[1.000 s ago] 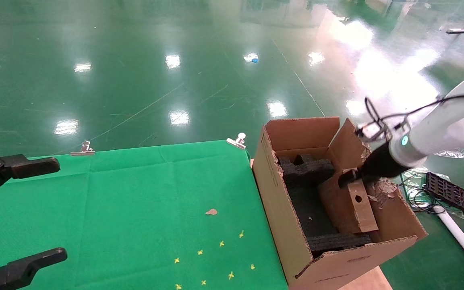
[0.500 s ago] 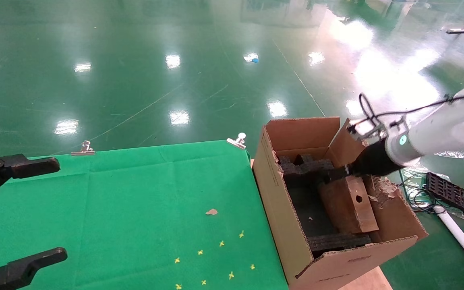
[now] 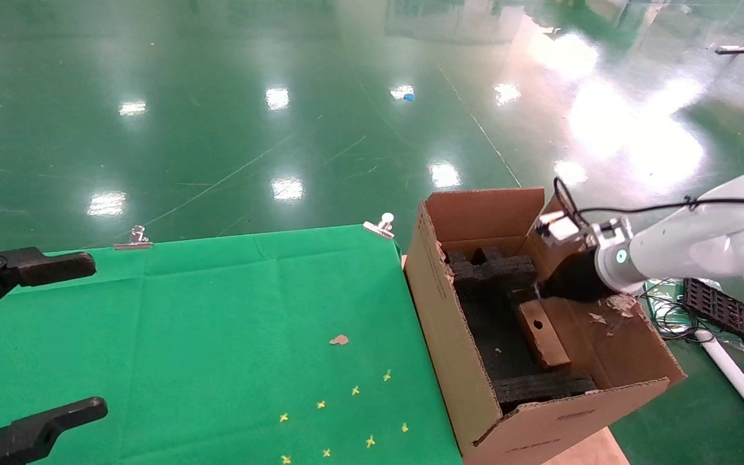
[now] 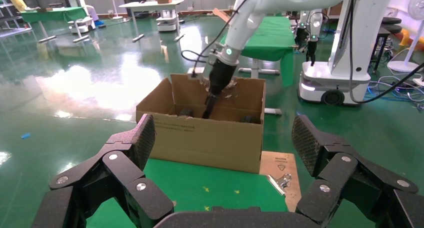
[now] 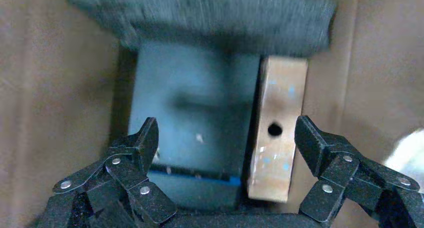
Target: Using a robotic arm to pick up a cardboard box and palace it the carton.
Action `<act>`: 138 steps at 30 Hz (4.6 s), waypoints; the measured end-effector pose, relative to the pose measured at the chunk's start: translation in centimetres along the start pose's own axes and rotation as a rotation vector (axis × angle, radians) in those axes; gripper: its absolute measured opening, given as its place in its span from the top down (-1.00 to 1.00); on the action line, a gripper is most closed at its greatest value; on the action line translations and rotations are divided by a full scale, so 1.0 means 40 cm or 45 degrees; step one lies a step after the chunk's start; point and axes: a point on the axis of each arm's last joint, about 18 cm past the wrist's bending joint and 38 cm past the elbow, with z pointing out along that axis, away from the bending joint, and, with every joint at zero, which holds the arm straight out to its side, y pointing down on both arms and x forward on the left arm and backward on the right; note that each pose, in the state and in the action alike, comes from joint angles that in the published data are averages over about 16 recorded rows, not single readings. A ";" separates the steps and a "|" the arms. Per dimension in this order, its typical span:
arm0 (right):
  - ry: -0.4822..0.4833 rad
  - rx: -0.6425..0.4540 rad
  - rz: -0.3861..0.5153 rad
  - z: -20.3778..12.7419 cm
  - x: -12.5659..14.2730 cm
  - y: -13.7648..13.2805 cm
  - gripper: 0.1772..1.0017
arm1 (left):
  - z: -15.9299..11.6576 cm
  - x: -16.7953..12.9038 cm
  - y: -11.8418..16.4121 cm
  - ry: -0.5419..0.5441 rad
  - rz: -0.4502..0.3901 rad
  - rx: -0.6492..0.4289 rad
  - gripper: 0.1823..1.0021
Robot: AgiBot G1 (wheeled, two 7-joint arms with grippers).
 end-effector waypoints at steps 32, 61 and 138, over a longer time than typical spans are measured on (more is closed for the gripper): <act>-0.622 0.645 -0.321 -0.175 -0.219 -0.165 -1.00 | 0.000 0.000 0.000 0.000 0.000 0.000 -1.00; -1.185 0.978 -0.737 -0.336 -0.476 -0.025 -1.00 | 0.000 0.000 0.000 0.000 0.000 0.000 -1.00; -1.353 1.159 -1.021 -0.468 -0.547 0.089 -1.00 | -0.001 -0.001 0.000 -0.001 -0.001 0.000 -1.00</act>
